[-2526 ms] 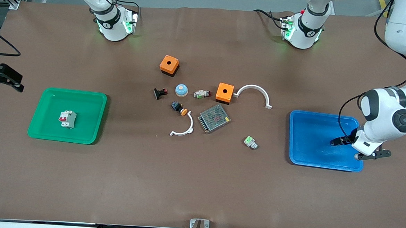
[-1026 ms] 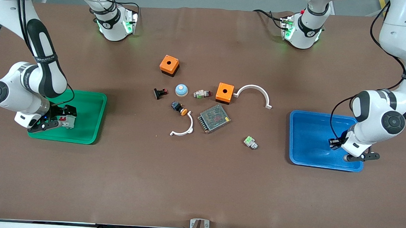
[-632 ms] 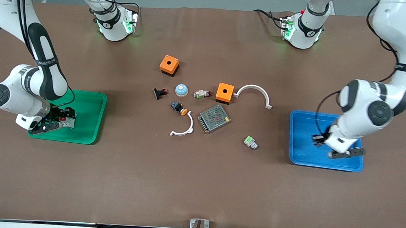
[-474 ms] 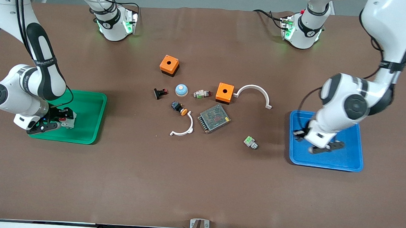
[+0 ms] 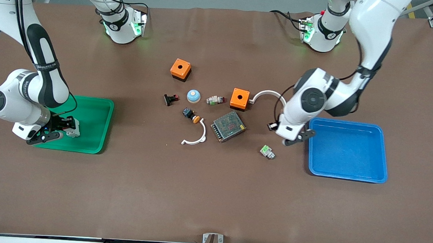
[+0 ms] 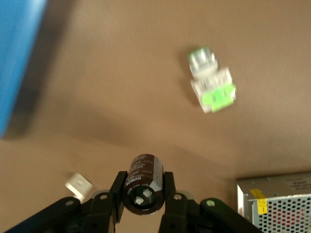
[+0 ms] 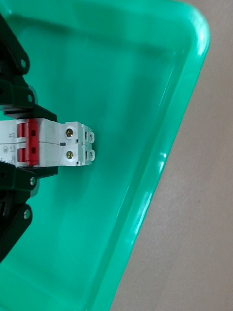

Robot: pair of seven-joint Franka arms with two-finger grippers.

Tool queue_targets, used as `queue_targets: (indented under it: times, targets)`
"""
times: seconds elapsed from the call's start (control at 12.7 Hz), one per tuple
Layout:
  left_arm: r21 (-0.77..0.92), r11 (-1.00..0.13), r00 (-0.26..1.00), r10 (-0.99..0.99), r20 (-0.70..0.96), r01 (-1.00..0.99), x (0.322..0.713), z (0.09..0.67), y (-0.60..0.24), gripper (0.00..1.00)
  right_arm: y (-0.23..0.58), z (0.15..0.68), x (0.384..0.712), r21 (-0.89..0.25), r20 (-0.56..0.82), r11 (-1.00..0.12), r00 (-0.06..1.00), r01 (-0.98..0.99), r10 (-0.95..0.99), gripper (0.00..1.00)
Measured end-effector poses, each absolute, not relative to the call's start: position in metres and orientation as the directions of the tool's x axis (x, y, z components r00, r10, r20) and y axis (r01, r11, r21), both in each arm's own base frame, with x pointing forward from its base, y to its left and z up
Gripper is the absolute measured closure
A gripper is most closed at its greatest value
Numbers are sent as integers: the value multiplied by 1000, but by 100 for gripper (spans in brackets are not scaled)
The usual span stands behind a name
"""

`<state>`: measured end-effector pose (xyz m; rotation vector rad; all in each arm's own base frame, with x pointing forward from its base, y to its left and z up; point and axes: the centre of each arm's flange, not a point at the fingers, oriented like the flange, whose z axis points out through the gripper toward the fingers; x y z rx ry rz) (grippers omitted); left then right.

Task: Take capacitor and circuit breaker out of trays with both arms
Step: 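Lift the capacitor out with the left gripper while the right gripper grasps the breaker, then set the capacitor on the table while the right gripper carries the breaker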

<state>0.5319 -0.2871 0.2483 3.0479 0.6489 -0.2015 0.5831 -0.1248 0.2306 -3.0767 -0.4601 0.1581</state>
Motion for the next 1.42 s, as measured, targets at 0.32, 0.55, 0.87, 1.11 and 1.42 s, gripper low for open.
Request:
queue_targets:
  times: [0.32,0.55,0.87,1.11,1.42]
  targets:
    - [-3,-908,896,414,-163,419,524,210,-298,65,-46,295,606,-66,-167,-977,963,202,211,60]
    - [-7,-910,896,409,-175,414,521,202,-303,65,45,316,614,-32,-168,-995,980,98,102,60]
    - [16,-903,893,422,-157,430,537,211,-301,44,173,313,592,-12,-175,-997,982,-73,-70,60]
    - [6,-888,882,457,-117,461,579,256,-284,11,250,313,573,-11,-160,-990,978,-138,-134,60]
    - [-71,-888,890,450,72,455,648,359,-232,0,278,284,573,-40,-126,-987,981,-153,-147,60]
